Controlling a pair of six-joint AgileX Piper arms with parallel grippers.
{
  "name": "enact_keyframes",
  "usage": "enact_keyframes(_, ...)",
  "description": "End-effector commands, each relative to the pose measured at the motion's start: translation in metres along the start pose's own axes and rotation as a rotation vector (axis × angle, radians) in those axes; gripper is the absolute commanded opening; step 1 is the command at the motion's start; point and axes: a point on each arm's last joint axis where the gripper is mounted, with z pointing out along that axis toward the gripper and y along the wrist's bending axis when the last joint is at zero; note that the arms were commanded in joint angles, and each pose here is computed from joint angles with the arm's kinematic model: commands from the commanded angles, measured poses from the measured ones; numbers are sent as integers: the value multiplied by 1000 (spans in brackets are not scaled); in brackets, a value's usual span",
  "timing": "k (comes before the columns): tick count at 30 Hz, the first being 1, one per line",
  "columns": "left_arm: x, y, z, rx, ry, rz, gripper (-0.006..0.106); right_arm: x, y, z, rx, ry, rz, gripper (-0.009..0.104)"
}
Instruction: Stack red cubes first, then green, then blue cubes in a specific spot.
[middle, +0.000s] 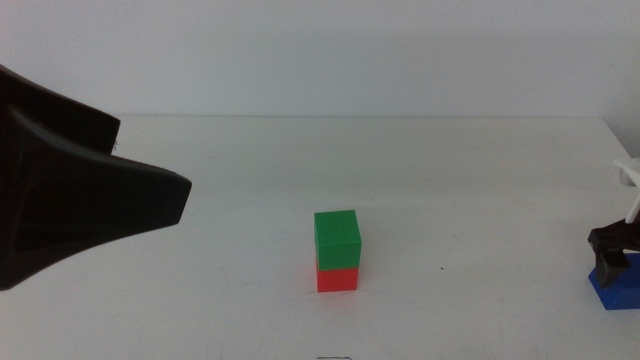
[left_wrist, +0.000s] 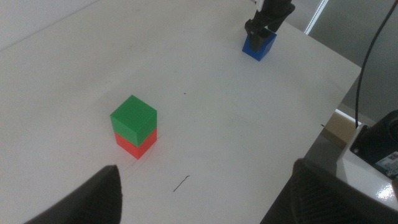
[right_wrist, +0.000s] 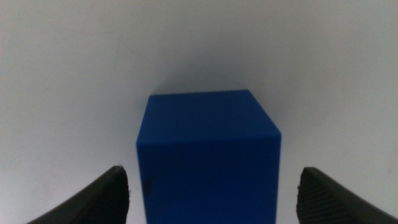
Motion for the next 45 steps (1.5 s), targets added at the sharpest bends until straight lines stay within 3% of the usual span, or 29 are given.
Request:
enact_keyframes(1, -9, -3, -4, 15, -79, -10, 92, -3, -6, -13, 27, -61, 1, 87)
enact_keyframes(5, -9, -3, -4, 15, -79, -10, 92, -8, -6, -7, 27, -79, 34, 85)
enact_keyframes(8, -9, -3, -4, 15, -79, -10, 92, -9, -7, -7, 36, -89, 47, 75)
enact_keyframes(11, -9, -3, -4, 15, -79, -10, 92, -7, -7, -7, 45, -73, 54, 45)
enact_keyframes(14, -9, -3, -4, 15, -79, -10, 92, -2, -6, -10, 47, -31, 56, 4)
enact_keyframes(15, -9, -3, -4, 15, -79, -10, 92, 0, -3, -14, 47, -26, 54, -1)
enact_keyframes(18, -9, -3, -4, 15, -79, -10, 92, 5, 7, -42, 50, -65, 76, -1)
enact_keyframes(22, -9, -3, -4, 15, -79, -10, 92, 16, 35, -103, 37, -106, 214, -1)
enact_keyframes(27, -9, -3, -4, 15, -79, -10, 92, 23, 93, -166, -35, -289, 169, -1)
enact_keyframes(36, -9, -3, -4, 15, -79, -10, 92, 26, 201, -176, -136, -310, 50, -1)
enact_keyframes(45, -9, -3, -4, 15, -79, -10, 92, 11, 273, -182, -200, -353, -58, -1)
